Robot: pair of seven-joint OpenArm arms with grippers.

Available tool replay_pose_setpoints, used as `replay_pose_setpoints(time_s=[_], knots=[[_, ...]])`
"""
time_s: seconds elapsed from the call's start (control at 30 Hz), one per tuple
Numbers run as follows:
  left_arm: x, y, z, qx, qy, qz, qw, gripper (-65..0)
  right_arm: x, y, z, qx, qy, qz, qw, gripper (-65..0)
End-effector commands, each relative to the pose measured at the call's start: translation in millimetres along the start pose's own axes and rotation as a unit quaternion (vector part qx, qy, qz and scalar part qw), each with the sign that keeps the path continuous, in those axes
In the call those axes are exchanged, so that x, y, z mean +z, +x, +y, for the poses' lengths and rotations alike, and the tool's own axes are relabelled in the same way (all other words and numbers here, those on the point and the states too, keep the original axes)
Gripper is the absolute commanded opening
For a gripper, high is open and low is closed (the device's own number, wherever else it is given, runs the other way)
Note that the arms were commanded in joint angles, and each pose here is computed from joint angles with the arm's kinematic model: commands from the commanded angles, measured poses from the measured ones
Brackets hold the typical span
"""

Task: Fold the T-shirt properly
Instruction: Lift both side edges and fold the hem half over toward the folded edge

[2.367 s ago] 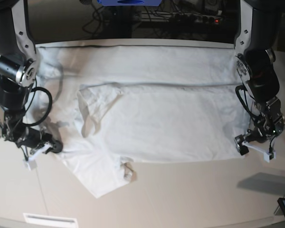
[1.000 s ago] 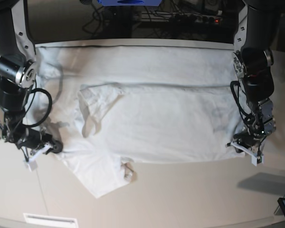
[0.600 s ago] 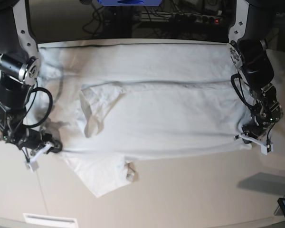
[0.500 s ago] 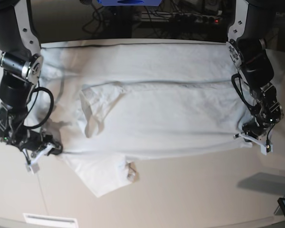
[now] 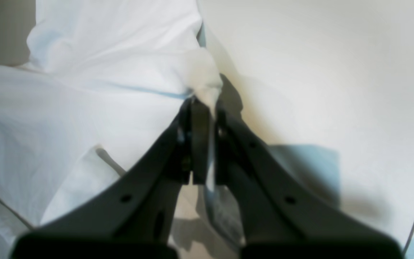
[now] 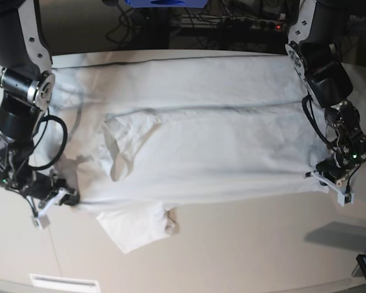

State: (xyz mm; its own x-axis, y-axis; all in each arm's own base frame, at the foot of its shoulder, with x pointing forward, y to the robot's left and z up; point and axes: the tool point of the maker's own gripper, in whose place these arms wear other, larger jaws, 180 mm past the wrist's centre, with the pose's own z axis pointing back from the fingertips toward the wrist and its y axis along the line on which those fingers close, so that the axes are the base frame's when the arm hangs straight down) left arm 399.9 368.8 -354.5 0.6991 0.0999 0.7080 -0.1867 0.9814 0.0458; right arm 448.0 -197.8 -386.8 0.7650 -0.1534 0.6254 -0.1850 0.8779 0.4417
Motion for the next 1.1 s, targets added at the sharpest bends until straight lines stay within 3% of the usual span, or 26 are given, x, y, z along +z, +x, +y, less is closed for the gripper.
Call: replay_pose_setpoints(time_s=[0.0,0.23,0.5,0.83,1.07], knots=[[10,32,9,-0.005,0.008,-0.040,0.999,-65.0,13,36,-3,0.012,-0.004,-0.042,0.9990,-65.0],[12,40,8,-0.005,0.007,-0.046,0.999,-65.0,30,60,-3,0.028,-0.008,-0.084,0.9961,-65.0],[11,63,-12,-0.034,-0.006,-0.061,0.998,-65.0,39,59,-7,0.043,-0.020,-0.091,0.9947,-65.0],[10,51,-10,-0.039,-0.005,-0.049,0.998,-65.0,63,58,-15,0.085,-0.054,-0.075,0.9921,-65.0],[30,45,-9,-0.078,0.008,-0.041,0.996,-65.0,63,39,-24,0.078,-0.062,-0.052,0.9937,-65.0]])
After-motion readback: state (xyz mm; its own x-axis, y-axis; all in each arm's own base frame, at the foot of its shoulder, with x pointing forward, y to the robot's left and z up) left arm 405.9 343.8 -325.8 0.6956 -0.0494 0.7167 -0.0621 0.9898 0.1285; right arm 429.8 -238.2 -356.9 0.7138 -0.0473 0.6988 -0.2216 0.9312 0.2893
